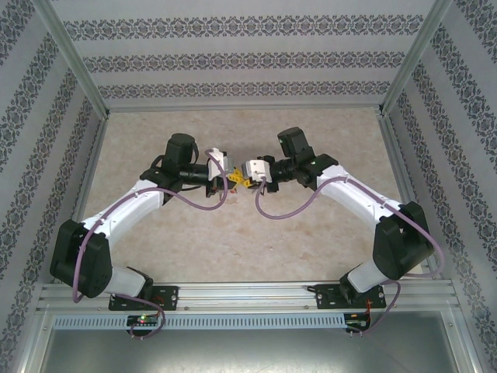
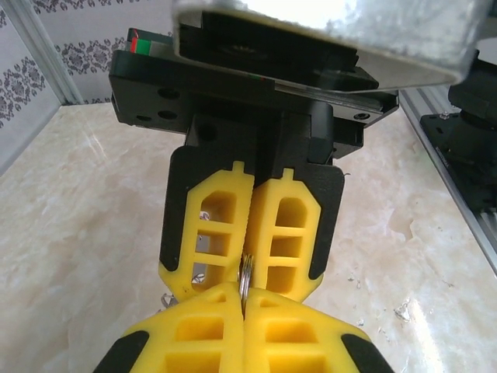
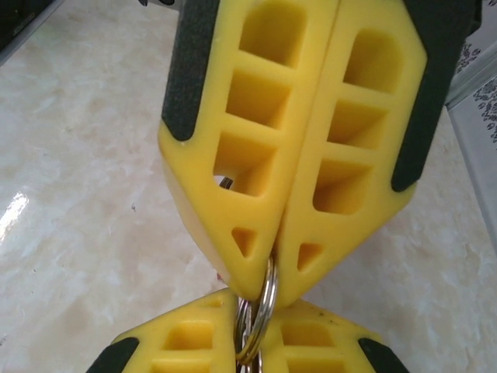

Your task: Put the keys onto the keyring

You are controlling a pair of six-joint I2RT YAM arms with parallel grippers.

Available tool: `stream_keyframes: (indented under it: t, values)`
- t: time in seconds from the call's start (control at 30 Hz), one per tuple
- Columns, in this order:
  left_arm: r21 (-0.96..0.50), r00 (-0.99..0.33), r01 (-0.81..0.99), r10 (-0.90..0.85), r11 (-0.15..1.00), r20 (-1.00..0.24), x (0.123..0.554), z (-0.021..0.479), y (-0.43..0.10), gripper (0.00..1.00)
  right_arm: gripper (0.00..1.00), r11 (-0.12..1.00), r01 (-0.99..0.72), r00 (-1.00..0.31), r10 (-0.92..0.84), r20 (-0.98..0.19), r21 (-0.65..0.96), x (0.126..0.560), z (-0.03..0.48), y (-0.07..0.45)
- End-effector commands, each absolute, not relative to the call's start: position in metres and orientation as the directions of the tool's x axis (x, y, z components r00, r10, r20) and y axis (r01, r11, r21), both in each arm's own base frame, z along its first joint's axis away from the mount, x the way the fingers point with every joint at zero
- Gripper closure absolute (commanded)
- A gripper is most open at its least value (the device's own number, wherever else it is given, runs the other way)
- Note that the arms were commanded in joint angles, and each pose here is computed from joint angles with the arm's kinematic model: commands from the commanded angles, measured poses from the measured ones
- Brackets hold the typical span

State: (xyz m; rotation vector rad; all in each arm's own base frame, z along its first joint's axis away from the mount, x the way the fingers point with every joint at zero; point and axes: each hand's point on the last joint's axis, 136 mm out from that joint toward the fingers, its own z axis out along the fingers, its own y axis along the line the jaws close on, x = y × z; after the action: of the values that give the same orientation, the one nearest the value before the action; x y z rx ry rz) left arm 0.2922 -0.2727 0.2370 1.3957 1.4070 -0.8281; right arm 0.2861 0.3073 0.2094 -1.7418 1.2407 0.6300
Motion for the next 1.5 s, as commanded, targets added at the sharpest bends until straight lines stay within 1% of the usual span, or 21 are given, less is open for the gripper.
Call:
stream_keyframes:
  t: [0.0,0.07,0.17,0.33,0.43,0.57,0.73,0.87,1.0,1.1,1.3,1.37,1.4,1.47]
  values:
    - [0.255,0.215,0.964,0.333,0.081,-0.918,0.279,0.244,-0.275,1.00,0.80,-0.080,-0.921,0.379,-0.421,-0.824,-0.382,0.284,0.228,0.302]
    - [0.302,0.256,0.950,0.352,0.082,-0.900,0.278,0.244,-0.276,1.00,0.76,-0.069,-0.925,0.365,-0.427,-0.828,-0.372,0.282,0.228,0.299]
    - [0.333,0.282,0.939,0.359,0.088,-0.890,0.279,0.246,-0.277,1.00,0.74,-0.065,-0.936,0.341,-0.417,-0.843,-0.347,0.277,0.229,0.297]
    - [0.327,0.275,0.939,0.338,0.107,-0.900,0.282,0.249,-0.279,1.00,0.70,-0.064,-0.945,0.319,-0.415,-0.852,-0.322,0.272,0.228,0.295]
    - [0.324,0.268,0.937,0.327,0.130,-0.906,0.284,0.252,-0.279,1.00,0.66,-0.049,-0.952,0.295,-0.419,-0.858,-0.304,0.271,0.229,0.293]
    - [0.295,0.240,0.945,0.313,0.143,-0.919,0.287,0.252,-0.281,1.00,0.59,0.013,-0.953,0.264,-0.446,-0.855,-0.301,0.275,0.230,0.282]
    - [0.245,0.185,0.951,0.289,0.188,-0.939,0.295,0.254,-0.283,1.00,0.57,0.099,-0.952,0.217,-0.446,-0.868,-0.289,0.277,0.234,0.261]
    - [0.186,0.129,0.959,0.256,0.215,-0.958,0.302,0.258,-0.284,1.00,0.55,0.130,-0.946,0.215,-0.439,-0.872,-0.298,0.269,0.234,0.252]
    - [0.163,0.112,0.961,0.227,0.221,-0.967,0.305,0.260,-0.285,1.00,0.55,0.163,-0.935,0.211,-0.458,-0.864,-0.315,0.270,0.235,0.249]
    - [0.153,0.105,0.965,0.222,0.213,-0.969,0.304,0.261,-0.286,1.00,0.55,0.180,-0.919,0.237,-0.460,-0.856,-0.351,0.270,0.239,0.250]
    - [0.145,0.102,0.972,0.221,0.186,-0.970,0.301,0.259,-0.288,1.00,0.55,0.141,-0.913,0.283,-0.456,-0.844,-0.382,0.269,0.247,0.254]
    - [0.136,0.087,0.969,0.234,0.206,-0.968,0.304,0.257,-0.287,1.00,0.55,0.130,-0.922,0.274,-0.446,-0.852,-0.365,0.269,0.251,0.258]
    - [0.129,0.075,0.967,0.237,0.220,-0.969,0.306,0.256,-0.286,1.00,0.57,0.134,-0.926,0.262,-0.442,-0.858,-0.352,0.269,0.253,0.261]
    - [0.124,0.062,0.960,0.240,0.252,-0.969,0.311,0.257,-0.285,1.00,0.64,0.137,-0.937,0.235,-0.428,-0.872,-0.320,0.267,0.255,0.270]
